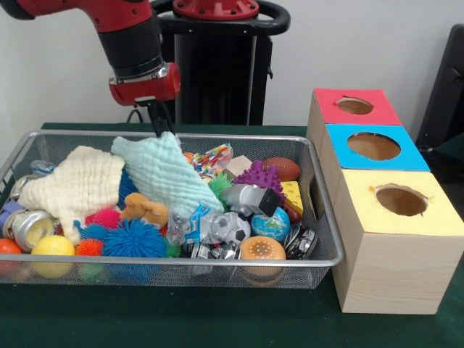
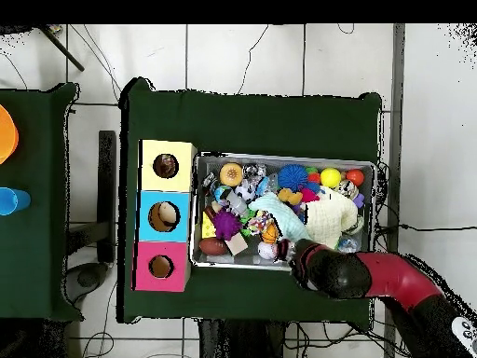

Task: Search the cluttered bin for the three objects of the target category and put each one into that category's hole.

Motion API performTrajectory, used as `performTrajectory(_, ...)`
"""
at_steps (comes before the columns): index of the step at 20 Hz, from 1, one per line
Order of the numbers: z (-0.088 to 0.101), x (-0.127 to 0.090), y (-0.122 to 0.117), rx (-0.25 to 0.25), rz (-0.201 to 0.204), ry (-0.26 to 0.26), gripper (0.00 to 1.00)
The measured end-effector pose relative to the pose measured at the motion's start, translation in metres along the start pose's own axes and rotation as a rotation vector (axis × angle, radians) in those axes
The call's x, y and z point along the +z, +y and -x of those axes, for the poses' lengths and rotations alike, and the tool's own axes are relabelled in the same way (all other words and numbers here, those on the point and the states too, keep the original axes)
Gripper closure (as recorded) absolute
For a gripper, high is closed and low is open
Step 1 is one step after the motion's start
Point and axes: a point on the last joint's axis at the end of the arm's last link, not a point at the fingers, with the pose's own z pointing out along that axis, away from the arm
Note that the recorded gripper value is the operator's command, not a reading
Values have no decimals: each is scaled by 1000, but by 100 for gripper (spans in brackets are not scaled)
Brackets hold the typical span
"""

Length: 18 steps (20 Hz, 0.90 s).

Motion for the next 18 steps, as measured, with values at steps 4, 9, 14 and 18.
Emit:
performTrajectory(4, 5, -2, -3, -10, -2, -4, 100)
performTrajectory(9, 6, -6, -6, -53, -3, 19, 100)
performTrajectory(14, 5, -5, -5, -95, 6, 56, 100)
performTrajectory(18, 7, -3, -3, -122, 16, 78, 100)
